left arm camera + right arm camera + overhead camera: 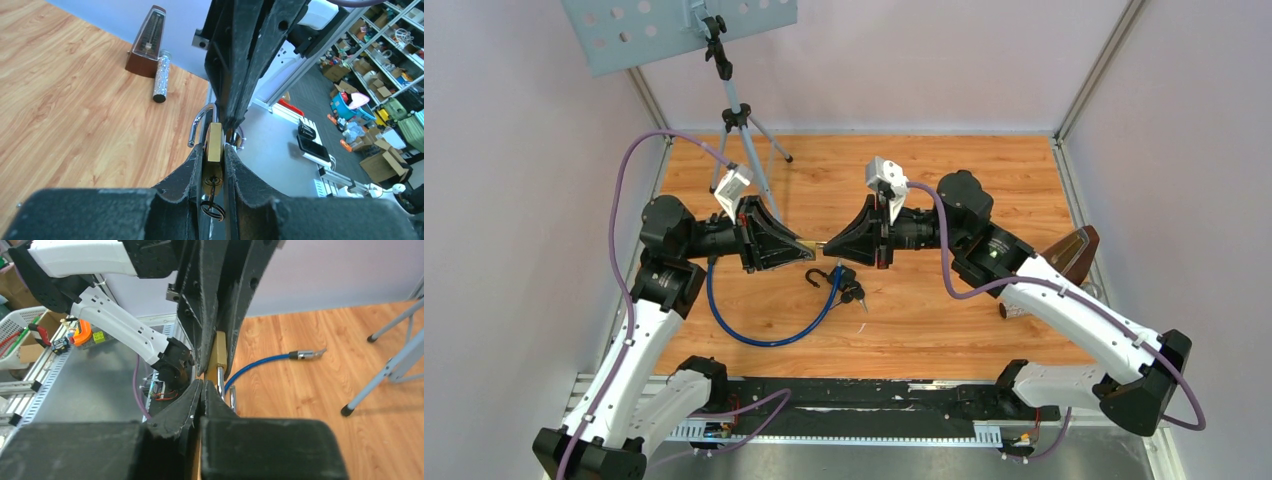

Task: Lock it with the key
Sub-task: Lock the lock.

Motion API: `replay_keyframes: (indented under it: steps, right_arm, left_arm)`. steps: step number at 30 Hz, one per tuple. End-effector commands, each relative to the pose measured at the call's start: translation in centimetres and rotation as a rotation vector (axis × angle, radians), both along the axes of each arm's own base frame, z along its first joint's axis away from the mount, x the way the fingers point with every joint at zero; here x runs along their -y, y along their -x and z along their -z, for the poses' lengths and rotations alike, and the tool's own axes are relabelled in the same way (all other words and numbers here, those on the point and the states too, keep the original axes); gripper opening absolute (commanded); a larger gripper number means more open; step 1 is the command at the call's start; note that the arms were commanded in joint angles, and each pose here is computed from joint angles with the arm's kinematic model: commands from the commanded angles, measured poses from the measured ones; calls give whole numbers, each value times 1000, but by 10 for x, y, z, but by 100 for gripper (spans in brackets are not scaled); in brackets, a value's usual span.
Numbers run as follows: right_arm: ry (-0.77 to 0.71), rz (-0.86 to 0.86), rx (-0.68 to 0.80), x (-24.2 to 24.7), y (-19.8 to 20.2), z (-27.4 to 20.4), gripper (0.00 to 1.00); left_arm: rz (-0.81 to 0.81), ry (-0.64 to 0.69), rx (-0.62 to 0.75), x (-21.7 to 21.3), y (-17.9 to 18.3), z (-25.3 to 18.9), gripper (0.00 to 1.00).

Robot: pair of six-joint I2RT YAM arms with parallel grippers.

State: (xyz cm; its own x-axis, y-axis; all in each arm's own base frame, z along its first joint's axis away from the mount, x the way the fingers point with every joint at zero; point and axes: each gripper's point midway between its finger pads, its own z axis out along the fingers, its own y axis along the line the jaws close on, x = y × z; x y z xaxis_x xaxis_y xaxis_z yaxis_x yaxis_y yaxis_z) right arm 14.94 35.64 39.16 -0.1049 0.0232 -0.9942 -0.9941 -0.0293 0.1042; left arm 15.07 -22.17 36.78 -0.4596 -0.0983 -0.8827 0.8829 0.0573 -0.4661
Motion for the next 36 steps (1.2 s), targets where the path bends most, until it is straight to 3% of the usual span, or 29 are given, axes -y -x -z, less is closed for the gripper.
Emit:
replay_keyframes:
  steps: [1, 3, 6, 9, 16, 22, 29, 36]
  right_arm:
    - [29, 66, -130, -3, -7, 3, 15]
    - [16, 85, -119, -1, -9, 2, 45]
    - [-2, 90, -72, 2, -9, 3, 59]
    - [-2, 81, -41, 0, -10, 7, 58]
    - [-9, 86, 15, -4, -16, 10, 45]
    - [-10, 160, 38, 7, -22, 14, 47]
    - [-77, 177, 260, 25, -14, 14, 56]
    - [-151, 59, 380, 22, 5, -3, 49]
  left_arm:
    - [-8, 23, 107, -1, 2, -11, 0]
    - [-5, 23, 110, -1, 3, -11, 0]
    - [1, 20, 108, -1, 4, -10, 0]
    - [2, 18, 106, -1, 5, -10, 0]
    - [7, 15, 101, -1, 5, -10, 0]
    - [4, 11, 101, -2, 7, -12, 0]
    - [4, 5, 96, -3, 9, -13, 0]
    - [11, 0, 72, -3, 11, -11, 0]
